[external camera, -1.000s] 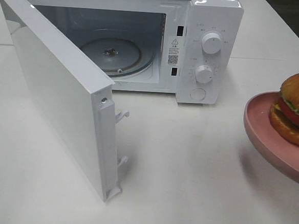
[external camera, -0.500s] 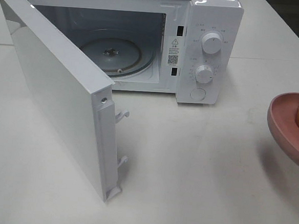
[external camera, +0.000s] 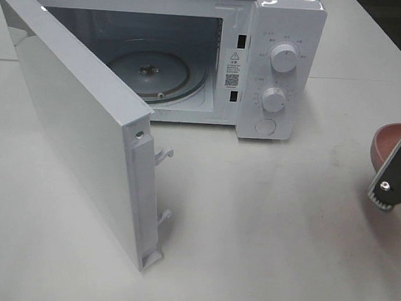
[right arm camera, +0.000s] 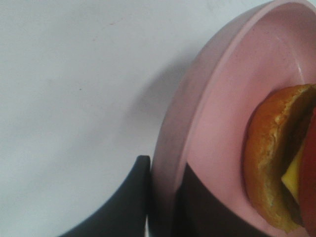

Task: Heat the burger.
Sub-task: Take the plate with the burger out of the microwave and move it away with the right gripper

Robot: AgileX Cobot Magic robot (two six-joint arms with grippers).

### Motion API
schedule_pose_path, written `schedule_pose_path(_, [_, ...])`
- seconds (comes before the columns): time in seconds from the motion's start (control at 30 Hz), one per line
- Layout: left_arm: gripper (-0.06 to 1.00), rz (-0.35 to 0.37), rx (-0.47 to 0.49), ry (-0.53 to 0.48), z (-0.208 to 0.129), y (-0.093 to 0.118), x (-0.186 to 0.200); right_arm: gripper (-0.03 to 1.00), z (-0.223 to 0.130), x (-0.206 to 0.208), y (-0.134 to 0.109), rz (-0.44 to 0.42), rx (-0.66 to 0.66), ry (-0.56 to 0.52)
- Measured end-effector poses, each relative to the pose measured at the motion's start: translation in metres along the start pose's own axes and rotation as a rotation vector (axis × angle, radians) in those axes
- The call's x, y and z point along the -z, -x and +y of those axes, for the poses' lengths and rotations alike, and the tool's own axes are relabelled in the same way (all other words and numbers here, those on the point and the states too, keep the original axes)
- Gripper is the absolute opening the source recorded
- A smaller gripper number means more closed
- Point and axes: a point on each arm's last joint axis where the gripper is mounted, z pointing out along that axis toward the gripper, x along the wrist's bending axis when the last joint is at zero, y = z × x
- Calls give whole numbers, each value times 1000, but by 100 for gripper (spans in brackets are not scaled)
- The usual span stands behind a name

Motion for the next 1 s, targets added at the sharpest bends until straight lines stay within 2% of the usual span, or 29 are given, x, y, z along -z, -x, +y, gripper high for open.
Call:
schedule_pose_path(0.13, [99,0,0,0,0,0,0,9,9,-8,2,-16,-69,-62])
schedule_pose_path(0.17, [99,0,0,0,0,0,0,9,15,-12,5,-33,-131,-101])
schedule_pose_path(0.23, [99,0,0,0,0,0,0,9,19,-15,5,-43,-160,-123])
schedule_pose_path(0.27, [99,0,0,0,0,0,0,9,24,-21,7,-66,-207,-170])
schedule_pose_path(0.53, [99,0,0,0,0,0,0,9,42,-43,7,-147,-385,-281])
schedule_pose_path(1.0, [99,0,0,0,0,0,0,9,43,-82,-12,-213,-493,-393])
